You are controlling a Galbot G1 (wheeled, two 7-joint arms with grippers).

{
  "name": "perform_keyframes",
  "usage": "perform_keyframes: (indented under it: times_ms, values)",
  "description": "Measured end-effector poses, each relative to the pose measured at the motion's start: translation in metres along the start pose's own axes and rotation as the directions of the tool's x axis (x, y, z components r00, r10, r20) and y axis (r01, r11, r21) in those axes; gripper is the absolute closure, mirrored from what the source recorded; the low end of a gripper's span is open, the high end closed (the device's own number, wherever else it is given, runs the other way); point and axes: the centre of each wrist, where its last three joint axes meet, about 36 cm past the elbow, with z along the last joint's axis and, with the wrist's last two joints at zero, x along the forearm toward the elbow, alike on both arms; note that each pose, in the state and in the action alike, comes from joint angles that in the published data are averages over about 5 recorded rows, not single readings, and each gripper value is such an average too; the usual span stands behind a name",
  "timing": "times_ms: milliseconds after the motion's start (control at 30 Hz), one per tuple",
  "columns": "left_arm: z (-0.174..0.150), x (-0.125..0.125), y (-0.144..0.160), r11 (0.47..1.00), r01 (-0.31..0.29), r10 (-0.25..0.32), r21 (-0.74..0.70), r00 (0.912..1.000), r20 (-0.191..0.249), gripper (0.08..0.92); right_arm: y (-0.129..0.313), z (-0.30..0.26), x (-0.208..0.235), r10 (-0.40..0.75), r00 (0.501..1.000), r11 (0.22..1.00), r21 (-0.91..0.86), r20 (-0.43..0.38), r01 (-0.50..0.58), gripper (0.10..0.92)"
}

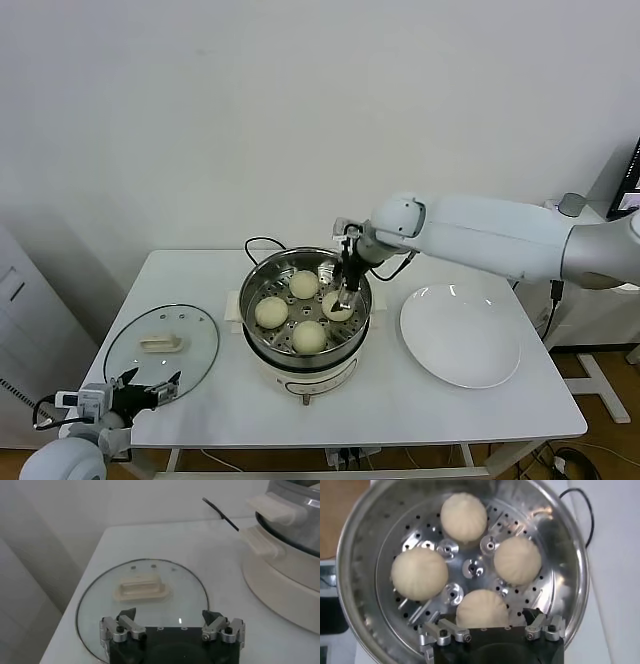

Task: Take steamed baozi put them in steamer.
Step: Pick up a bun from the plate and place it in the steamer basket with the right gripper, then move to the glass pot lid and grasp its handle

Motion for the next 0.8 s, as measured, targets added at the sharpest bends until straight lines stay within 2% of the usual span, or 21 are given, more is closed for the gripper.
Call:
perform_keyframes:
  times_ms: [200, 367, 567, 800]
  values:
    - [-0.002, -0.001, 0.002, 1.000, 0.009, -0.009, 0.006, 0.9999, 0.005, 0.177, -0.009, 0.024, 0.027, 0.060, 0.989, 0.996, -0.076, 0.136, -0.050, 0.200]
    - [-0.003, -0.001, 0.002, 1.000, 0.007, -0.008, 0.011, 0.9999, 0.012, 0.177, -0.012, 0.054, 0.044, 0.151, 0.951, 0.982, -0.148, 0.270, -0.114, 0.200]
    - [-0.008, -0.001, 0.003, 1.000, 0.010, -0.011, 0.016, 0.9996, 0.025, 0.177, -0.003, 0.100, 0.050, 0.296, 0.855, 0.945, -0.261, 0.425, -0.197, 0.200]
    - [-0.010, 0.000, 0.003, 1.000, 0.007, -0.008, 0.018, 0.9993, 0.037, 0.177, 0.019, 0.148, 0.038, 0.461, 0.709, 0.875, -0.408, 0.534, -0.261, 0.200]
